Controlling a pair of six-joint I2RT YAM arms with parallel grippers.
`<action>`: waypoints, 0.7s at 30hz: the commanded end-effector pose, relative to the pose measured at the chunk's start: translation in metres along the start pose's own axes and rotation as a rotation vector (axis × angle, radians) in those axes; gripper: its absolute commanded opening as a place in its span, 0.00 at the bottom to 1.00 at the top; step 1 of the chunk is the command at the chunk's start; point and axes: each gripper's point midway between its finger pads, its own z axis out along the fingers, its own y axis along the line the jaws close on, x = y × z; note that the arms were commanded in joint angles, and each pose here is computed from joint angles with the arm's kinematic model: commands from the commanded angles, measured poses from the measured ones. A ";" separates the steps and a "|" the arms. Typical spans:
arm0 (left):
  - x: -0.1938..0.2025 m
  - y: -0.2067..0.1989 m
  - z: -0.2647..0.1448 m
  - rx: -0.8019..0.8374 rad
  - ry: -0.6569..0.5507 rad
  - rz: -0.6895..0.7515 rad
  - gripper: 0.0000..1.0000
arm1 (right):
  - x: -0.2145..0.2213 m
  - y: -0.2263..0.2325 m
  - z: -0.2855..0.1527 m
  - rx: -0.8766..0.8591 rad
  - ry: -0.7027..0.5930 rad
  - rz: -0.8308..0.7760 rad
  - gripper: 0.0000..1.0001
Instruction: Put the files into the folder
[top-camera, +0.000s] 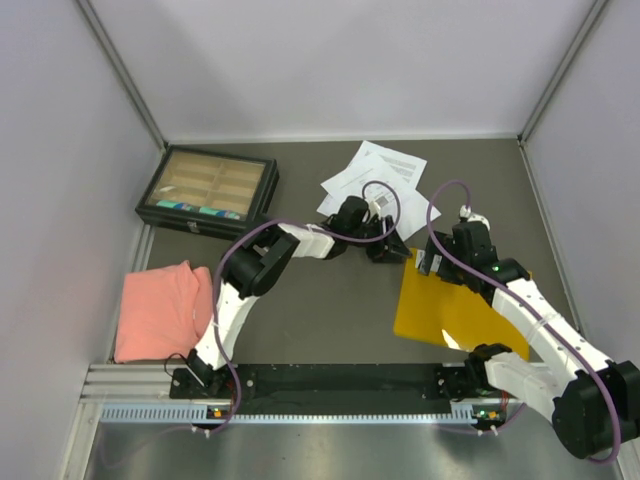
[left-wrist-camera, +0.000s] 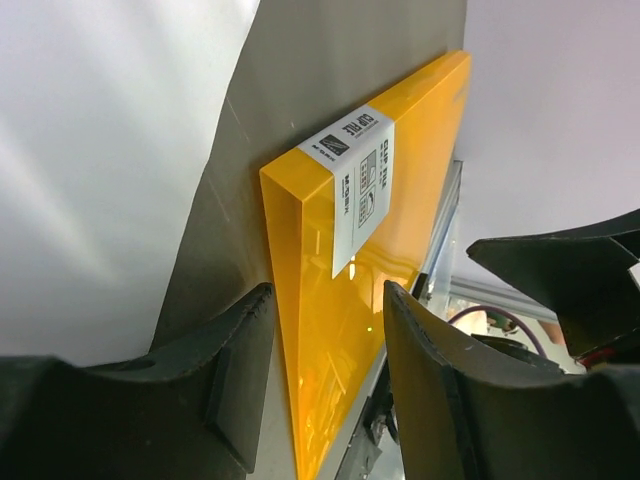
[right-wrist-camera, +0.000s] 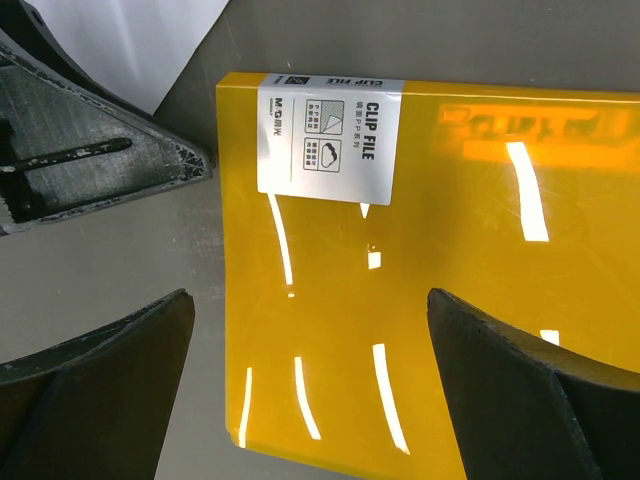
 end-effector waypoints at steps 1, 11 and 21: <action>-0.004 -0.024 0.007 0.109 -0.002 0.023 0.51 | -0.011 0.004 -0.003 -0.018 -0.041 0.016 0.99; 0.005 -0.034 0.013 0.165 0.005 0.015 0.44 | -0.011 0.005 -0.003 -0.022 -0.039 0.016 0.99; 0.042 -0.027 0.033 0.178 0.061 -0.029 0.39 | -0.012 0.006 -0.006 -0.017 -0.037 0.054 0.99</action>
